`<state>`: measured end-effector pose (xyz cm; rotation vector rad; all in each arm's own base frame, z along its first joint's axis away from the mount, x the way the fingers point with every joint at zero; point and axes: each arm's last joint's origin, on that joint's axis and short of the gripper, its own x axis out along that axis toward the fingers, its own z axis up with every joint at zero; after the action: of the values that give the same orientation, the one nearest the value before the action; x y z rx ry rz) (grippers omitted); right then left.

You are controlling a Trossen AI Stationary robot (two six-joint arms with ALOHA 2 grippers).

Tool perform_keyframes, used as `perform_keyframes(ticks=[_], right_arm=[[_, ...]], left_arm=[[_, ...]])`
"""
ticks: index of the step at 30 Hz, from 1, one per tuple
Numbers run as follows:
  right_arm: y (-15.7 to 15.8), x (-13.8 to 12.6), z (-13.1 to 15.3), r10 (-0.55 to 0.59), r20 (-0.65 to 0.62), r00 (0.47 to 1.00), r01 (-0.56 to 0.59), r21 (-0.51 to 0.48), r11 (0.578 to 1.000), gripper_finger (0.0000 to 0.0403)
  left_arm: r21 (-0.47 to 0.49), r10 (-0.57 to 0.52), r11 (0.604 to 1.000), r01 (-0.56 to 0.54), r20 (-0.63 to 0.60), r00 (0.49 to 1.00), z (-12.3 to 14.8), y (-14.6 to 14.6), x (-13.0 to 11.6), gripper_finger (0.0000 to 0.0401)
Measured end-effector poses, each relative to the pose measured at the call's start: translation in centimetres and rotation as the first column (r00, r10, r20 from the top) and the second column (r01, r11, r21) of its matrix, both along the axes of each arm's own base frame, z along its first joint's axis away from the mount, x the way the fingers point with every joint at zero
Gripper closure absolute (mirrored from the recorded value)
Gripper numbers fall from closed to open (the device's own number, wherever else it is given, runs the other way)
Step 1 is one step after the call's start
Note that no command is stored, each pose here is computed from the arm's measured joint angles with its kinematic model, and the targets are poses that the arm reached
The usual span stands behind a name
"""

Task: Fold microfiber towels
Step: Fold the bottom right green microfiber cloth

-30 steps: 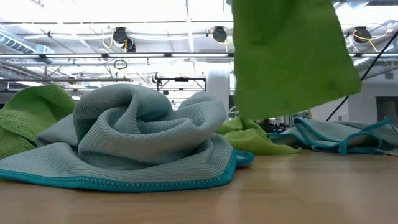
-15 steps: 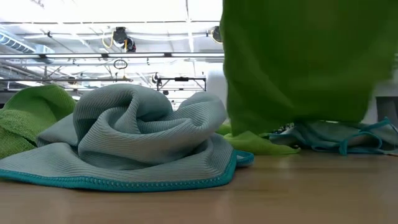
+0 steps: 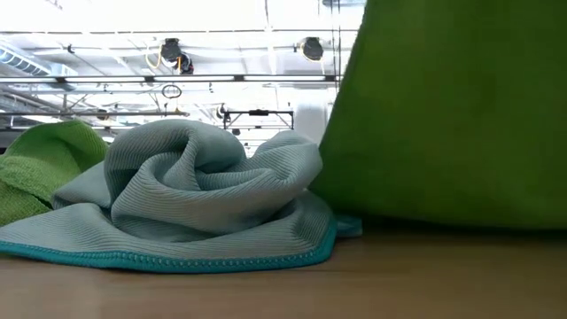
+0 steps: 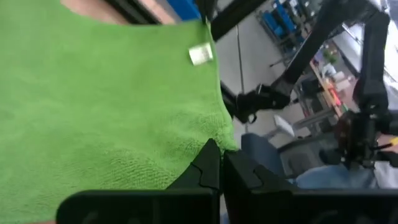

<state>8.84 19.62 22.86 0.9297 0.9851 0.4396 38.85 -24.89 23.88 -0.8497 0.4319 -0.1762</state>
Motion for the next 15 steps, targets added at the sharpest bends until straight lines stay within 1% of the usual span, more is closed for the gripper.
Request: perform_keyframes(ticks=[3, 5, 7, 9, 10, 12, 15], right_arm=[[0.6, -0.2, -0.6, -0.019, -0.058, 0.998, 0.019, 0.01, 1.0, 0.0403], [1.1, -0.3, -0.8, -0.022, -0.081, 0.996, 0.025, 0.038, 0.999, 0.0403], [1.7, -0.4, -0.6, -0.011, -0.111, 0.994, 0.023, 0.112, 0.993, 0.0403], [2.4, -0.6, -0.4, 0.012, -0.147, 0.989, 0.016, 0.184, 0.983, 0.0403], [2.8, -0.7, -0.2, 0.025, -0.16, 0.987, 0.008, 0.203, 0.979, 0.0403], [3.2, -0.9, -0.2, 0.052, -0.177, 0.983, -0.014, 0.209, 0.978, 0.0403], [3.3, -0.9, -0.5, 0.045, -0.183, 0.982, -0.01, 0.187, 0.982, 0.0403]], left_arm=[[-0.043, -0.016, 0.999, 0.015, -0.034, 0.999, -1.1, -0.7, 0.0, 0.0398], [-0.063, -0.016, 0.998, 0.012, -0.06, 0.998, -1.6, -1.1, -0.1, 0.0396], [-0.1, -0.015, 0.995, 0.008, -0.06, 0.998, -1.6, -1.5, -0.3, 0.0398], [-0.137, -0.025, 0.99, 0.022, -0.023, 0.999, -1.1, -2.0, -0.5, 0.0398], [-0.144, -0.033, 0.989, 0.032, -0.003, 0.999, -0.8, -2.2, -0.6, 0.0398], [-0.127, -0.054, 0.99, 0.055, 0.017, 0.998, -0.7, -2.8, -1.0, 0.0397], [-0.068, -0.079, 0.995, 0.078, -0.003, 0.997, -1.1, -3.3, -1.5, 0.0399]])
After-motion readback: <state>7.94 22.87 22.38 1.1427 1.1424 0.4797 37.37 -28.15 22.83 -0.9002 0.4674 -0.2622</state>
